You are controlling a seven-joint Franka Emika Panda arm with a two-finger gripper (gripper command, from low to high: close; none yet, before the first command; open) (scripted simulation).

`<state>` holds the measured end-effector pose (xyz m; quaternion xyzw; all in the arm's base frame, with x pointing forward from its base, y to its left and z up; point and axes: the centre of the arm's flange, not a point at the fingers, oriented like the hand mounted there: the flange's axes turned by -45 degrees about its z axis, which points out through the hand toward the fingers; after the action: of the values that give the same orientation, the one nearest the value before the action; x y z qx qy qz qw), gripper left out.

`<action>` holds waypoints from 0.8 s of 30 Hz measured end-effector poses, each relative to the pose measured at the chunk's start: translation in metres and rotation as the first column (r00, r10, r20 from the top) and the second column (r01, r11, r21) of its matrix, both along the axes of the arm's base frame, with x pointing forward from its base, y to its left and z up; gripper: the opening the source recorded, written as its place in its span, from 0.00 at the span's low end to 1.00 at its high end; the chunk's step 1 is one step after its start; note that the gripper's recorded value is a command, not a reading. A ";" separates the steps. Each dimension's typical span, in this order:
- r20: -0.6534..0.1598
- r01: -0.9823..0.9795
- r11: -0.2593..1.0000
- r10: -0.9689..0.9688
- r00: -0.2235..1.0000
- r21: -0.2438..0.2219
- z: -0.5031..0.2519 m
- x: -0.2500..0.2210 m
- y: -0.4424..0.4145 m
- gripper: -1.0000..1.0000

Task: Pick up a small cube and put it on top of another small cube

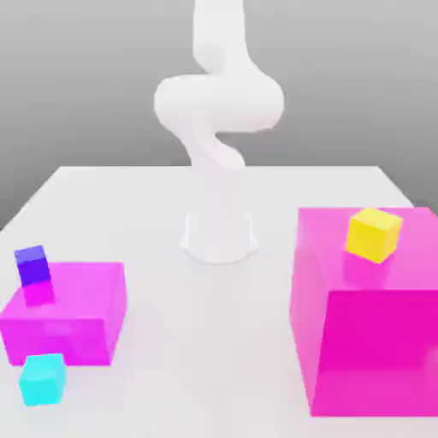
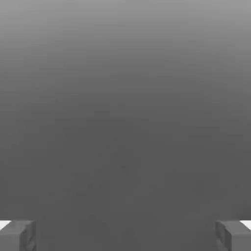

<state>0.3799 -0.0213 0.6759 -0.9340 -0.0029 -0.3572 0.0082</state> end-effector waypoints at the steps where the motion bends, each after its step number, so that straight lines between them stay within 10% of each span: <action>1: -0.029 -0.009 1.000 0.009 1.000 0.001 -0.016 0.013 -0.009 0.50; 13: -0.331 -0.069 0.997 0.071 0.941 0.017 -0.224 0.099 -0.114 0.50; 24: -0.581 -0.092 0.996 0.073 0.811 -0.002 -0.419 0.068 -0.208 0.50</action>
<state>0.4483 -0.2296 0.2565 -0.9974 -0.0460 -0.0551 0.0100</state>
